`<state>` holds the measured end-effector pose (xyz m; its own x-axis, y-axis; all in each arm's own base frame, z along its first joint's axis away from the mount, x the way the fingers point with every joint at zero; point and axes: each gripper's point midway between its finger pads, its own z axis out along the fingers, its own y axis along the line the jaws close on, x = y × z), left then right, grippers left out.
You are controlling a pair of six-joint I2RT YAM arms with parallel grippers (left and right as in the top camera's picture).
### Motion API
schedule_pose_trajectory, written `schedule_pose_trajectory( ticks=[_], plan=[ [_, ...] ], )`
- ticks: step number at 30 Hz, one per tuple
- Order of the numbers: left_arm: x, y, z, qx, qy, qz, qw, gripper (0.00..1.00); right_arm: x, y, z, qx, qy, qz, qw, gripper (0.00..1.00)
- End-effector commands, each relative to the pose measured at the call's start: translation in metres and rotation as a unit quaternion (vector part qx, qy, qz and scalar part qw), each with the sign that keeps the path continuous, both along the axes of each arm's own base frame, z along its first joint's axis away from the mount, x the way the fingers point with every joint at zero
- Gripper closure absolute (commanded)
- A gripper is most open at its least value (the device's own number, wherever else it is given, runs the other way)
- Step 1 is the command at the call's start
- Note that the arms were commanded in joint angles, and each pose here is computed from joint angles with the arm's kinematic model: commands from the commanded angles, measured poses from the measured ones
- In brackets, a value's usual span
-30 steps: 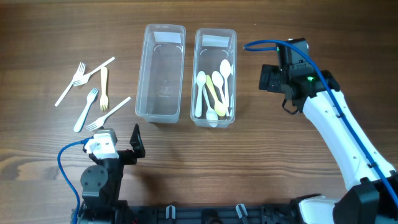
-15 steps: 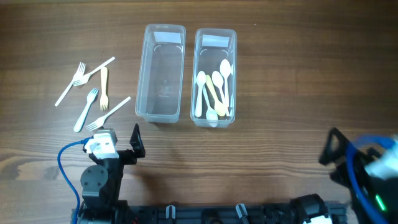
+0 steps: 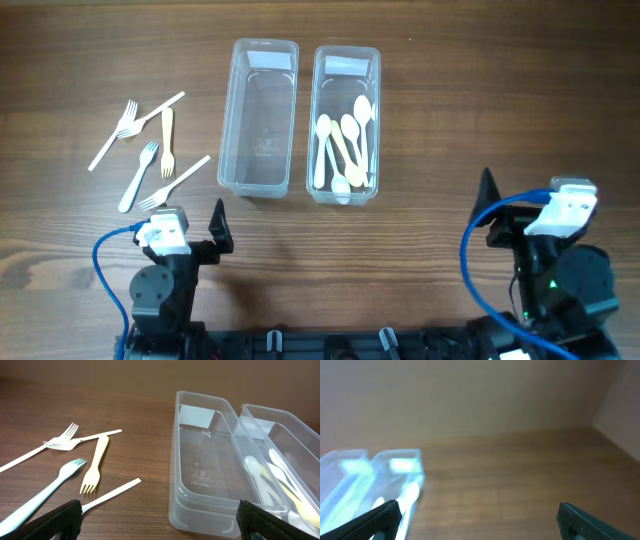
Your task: Pack container
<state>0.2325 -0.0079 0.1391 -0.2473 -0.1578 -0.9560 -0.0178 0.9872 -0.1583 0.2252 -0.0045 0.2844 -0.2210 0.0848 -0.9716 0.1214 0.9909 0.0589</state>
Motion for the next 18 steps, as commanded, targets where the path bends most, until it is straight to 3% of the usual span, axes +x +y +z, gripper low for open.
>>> schedule_pose_trajectory(
  ticks=[1, 5, 13, 18],
  plan=[
    [0.000, -0.001, 0.001, 0.003, -0.004, -0.004, 1.000, 0.00, 0.005, -0.029, -0.025, 0.033, -0.010, -0.105, 0.994, 0.00],
    [0.000, -0.001, 0.001, 0.003, -0.004, -0.004, 1.000, 0.00, 0.034, 0.026, -0.060, 0.016, -0.038, 0.053, 0.998, 0.00],
    [0.000, -0.001, 0.001, 0.003, -0.004, -0.004, 1.000, 0.00, 0.035, 0.023, -0.120, 0.004, 0.011, 0.044, 0.999, 0.00],
    [0.000, -0.001, 0.001, 0.003, -0.004, -0.004, 1.000, 0.00, 0.033, 0.023, -0.125, 0.002, 0.022, 0.044, 0.999, 0.00]
  ],
)
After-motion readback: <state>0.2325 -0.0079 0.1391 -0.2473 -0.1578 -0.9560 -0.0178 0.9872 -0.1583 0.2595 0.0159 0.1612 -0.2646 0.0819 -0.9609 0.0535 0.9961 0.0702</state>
